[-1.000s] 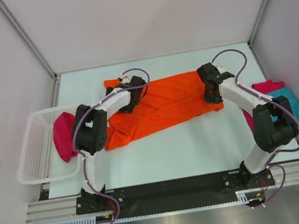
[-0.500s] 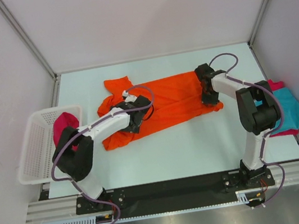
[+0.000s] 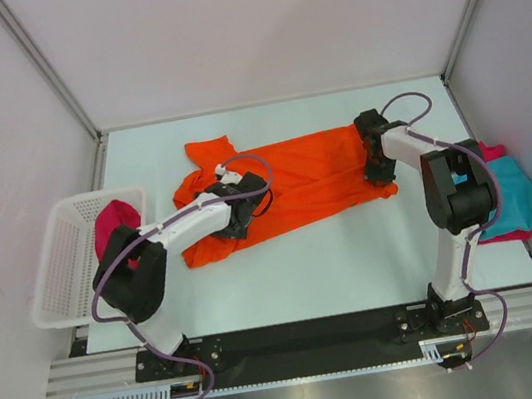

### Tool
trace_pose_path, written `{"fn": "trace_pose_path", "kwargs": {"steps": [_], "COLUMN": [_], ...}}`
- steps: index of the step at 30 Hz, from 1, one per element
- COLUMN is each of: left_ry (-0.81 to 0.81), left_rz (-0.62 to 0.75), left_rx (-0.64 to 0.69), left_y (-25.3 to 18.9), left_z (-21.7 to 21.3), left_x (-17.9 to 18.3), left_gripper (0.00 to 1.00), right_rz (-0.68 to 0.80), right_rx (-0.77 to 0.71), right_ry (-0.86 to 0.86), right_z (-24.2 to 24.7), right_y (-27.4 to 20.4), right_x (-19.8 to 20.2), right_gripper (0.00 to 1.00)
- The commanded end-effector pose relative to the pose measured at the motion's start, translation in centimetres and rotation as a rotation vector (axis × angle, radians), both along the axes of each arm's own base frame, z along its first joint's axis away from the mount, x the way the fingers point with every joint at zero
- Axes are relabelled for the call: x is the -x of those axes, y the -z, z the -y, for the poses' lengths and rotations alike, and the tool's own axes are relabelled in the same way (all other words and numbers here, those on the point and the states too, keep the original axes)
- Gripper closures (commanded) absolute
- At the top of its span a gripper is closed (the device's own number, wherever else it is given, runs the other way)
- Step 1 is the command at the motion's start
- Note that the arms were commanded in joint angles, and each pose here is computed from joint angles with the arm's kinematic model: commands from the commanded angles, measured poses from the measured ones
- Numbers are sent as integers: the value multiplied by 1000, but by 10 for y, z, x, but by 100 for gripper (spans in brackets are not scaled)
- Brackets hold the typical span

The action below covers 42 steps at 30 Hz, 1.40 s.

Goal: Fold and stack the t-shirts

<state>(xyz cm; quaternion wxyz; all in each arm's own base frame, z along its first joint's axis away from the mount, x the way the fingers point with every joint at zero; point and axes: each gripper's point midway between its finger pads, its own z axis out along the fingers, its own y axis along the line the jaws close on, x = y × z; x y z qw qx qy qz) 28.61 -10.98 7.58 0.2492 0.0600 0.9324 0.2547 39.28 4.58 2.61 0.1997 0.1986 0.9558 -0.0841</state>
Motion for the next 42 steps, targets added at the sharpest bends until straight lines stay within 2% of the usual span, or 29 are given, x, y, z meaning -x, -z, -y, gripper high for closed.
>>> {"fn": "trace_pose_path", "kwargs": {"steps": [1, 5, 9, 10, 12, 15, 17, 18, 21, 26, 27, 33, 42], "left_ry": [-18, -60, -79, -52, -9, 34, 34, 26, 25, -47, -40, -56, -92], "left_rz": [29, 45, 116, 119, 144, 161, 162, 190, 202, 155, 146, 74, 82], "left_rx": [29, 70, 109, 19, -78, -118, -15, 35, 113, 281, 375, 737, 865], "left_y": [0, -4, -31, -36, -57, -62, -55, -62, -68, -53, -50, -29, -14], "left_z": [3, -4, -8, -17, -24, -25, -23, -21, -22, -43, -34, -18, -19], "left_x": [-6, -21, -62, -73, -96, -129, -148, -159, -185, -220, -227, -246, -272], "left_gripper": [1, 0, 0, 1, 0, 0, 0, 0, 0, 0, 0, 1, 0], "right_rz": [53, 116, 183, 187, 231, 297, 344, 348, 377, 406, 410, 433, 424], "right_rx": [20, 20, 13, 11, 9, -16, -91, -176, -237, -212, -211, -185, -141], "right_ry": [37, 25, 18, 18, 12, -1, 1, -1, 16, 33, 34, 26, 26], "right_z": [5, -3, -7, -8, -11, -16, -20, -29, -27, -16, -16, -13, -7], "right_y": [-22, -43, -71, -75, -95, -106, -109, -109, -107, -107, -108, -114, -107], "right_x": [4, -3, -33, -38, -55, -75, -90, -93, -104, -119, -120, -123, -127], "right_gripper": [68, 68, 67, 67, 67, 60, 57, 57, 58, 58, 58, 58, 58]}}
